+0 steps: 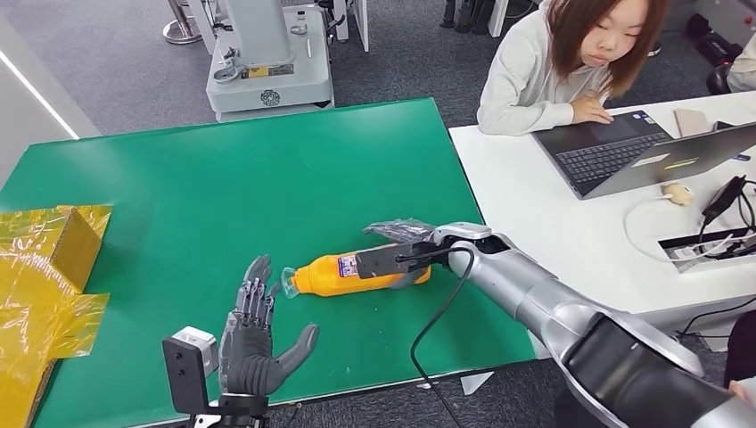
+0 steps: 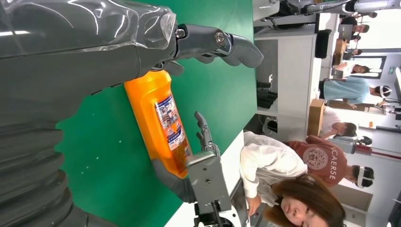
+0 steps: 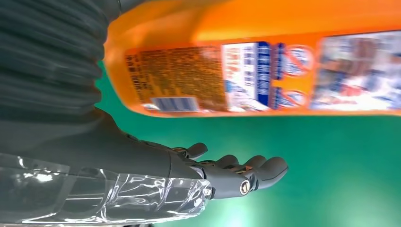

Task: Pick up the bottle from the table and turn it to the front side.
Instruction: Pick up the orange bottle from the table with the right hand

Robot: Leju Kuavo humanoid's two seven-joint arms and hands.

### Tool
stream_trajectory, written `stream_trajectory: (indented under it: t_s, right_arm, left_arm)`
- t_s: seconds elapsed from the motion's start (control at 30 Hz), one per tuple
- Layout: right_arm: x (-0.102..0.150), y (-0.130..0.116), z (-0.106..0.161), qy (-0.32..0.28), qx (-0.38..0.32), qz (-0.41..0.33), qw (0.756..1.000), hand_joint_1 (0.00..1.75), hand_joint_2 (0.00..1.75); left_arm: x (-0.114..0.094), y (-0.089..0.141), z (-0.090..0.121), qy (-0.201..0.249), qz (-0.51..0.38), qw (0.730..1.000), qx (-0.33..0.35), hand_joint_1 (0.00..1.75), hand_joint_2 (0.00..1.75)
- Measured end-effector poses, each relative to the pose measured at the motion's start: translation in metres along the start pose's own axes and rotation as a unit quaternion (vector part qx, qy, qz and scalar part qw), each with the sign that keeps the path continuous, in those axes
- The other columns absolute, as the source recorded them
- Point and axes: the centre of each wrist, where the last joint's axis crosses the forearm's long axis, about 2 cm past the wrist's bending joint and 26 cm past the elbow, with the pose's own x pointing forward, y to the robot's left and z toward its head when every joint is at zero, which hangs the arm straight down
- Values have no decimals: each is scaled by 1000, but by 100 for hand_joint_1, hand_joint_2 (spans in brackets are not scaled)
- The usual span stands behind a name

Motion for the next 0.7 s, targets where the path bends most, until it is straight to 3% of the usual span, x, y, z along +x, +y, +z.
stream_trajectory:
  t_s: [0.2, 0.23, 0.33, 0.37, 0.47, 0.7]
  right_arm:
    - [-6, 5, 6, 23, 12, 43, 999, 0, 175]
    - [-7, 6, 7, 24, 15, 47, 998, 13, 175]
    - [-8, 9, 8, 27, 22, 55, 998, 128, 175]
    - [-9, 10, 9, 28, 24, 57, 998, 157, 175]
    - [-11, 15, 10, 31, 25, 60, 997, 168, 175]
    - [-15, 24, 16, 31, 19, 62, 997, 159, 175]
  left_arm:
    - [-2, -1, 1, 4, 1, 1000, -6, 0, 175]
    - [-2, -1, 2, 5, 1, 1000, -7, 0, 175]
    - [-3, -1, 2, 8, 2, 1000, -9, 0, 175]
    - [-3, -1, 2, 9, 2, 1000, -9, 0, 175]
    - [-3, -1, 3, 11, 2, 1000, -10, 0, 175]
    - [-3, -1, 4, 13, 2, 1000, -13, 0, 175]
